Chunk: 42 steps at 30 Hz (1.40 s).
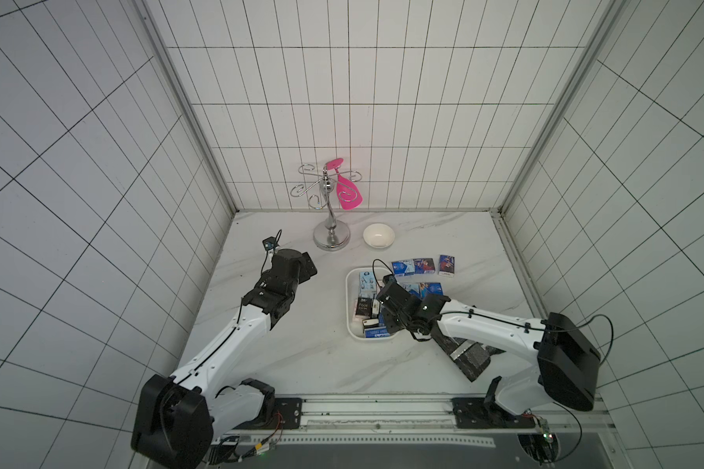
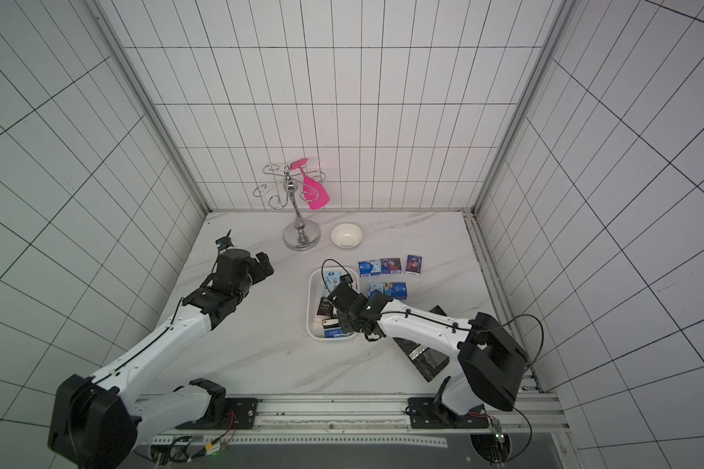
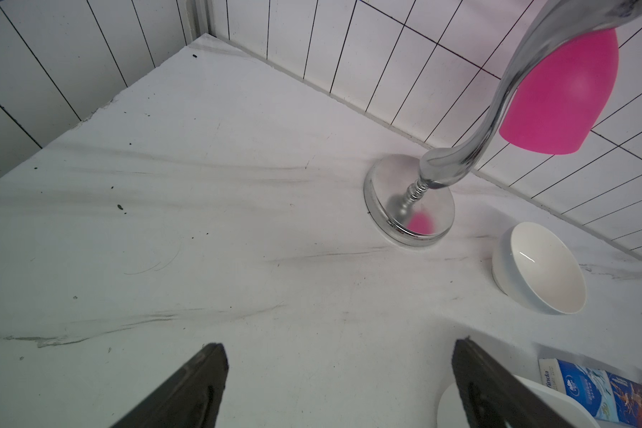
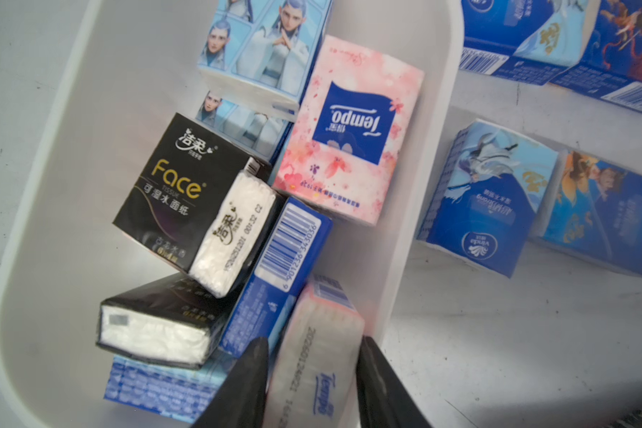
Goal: Take the pocket tissues out of the storage box
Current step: Pick up the pocket tissues from the storage box, then place the pocket tissues at the center of the board.
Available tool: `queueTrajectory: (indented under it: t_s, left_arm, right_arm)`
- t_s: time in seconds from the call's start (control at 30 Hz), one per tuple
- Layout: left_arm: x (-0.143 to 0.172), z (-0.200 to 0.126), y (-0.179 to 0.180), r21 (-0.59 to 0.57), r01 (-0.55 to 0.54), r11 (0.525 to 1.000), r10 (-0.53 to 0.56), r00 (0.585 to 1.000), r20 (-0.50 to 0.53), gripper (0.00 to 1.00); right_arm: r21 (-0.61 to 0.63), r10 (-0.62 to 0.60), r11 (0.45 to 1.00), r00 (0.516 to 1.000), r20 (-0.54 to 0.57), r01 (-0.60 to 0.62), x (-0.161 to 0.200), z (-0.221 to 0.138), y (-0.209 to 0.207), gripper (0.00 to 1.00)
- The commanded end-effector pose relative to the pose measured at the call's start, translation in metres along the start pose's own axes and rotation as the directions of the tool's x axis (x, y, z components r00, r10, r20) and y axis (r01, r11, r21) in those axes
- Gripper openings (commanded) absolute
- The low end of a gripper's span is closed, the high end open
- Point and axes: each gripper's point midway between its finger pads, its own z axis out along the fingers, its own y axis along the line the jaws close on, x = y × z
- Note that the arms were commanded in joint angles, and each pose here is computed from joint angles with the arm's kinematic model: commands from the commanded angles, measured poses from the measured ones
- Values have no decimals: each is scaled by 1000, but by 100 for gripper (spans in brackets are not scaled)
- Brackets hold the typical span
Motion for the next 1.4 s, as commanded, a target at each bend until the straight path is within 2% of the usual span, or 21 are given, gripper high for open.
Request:
queueTrajectory:
  t_s: [0.0,0.17,0.37,0.57,0.67,0.8,1.07,1.23,1.37]
  left_arm:
    - [-2,-4,1,5,4,1000,-4,1000,13,98]
    - [-1,-2,2,-1,3,1000,-3,1000,10,98]
    - [-1,-1,1,0,7,1000,-7,1000,8,98]
    - [1,0,-1,6,6,1000,-6,1000,1,98]
    - [0,-1,0,3,4,1000,-4,1000,6,98]
    - [-1,-2,1,3,5,1000,-5,1000,12,98]
    - [2,1,-1,9,6,1000,-6,1000,-4,98]
    - [4,3,-2,13,6,1000,-6,1000,-9,98]
    - [5,5,-3,14,6,1000,-6,1000,-12,98]
  right_arm:
    - [17,-11,1000,999,-43,12,15,10,-3,38]
    - [6,-9,1000,1000,-14,9,8,2,-2,27]
    - [11,-21,1000,996,82,20,-21,-31,-5,26]
    - [71,-36,997,979,199,22,-67,-69,-29,26]
    - [116,-9,993,973,230,-19,-84,-75,-56,25]
    - [234,49,966,968,247,-108,-97,-77,-114,25]
    - [476,187,847,970,153,-238,-72,-47,-226,24]
    - [537,252,798,961,112,-272,-59,-29,-266,24]
    - [573,264,780,963,62,-250,-53,-13,-277,24]
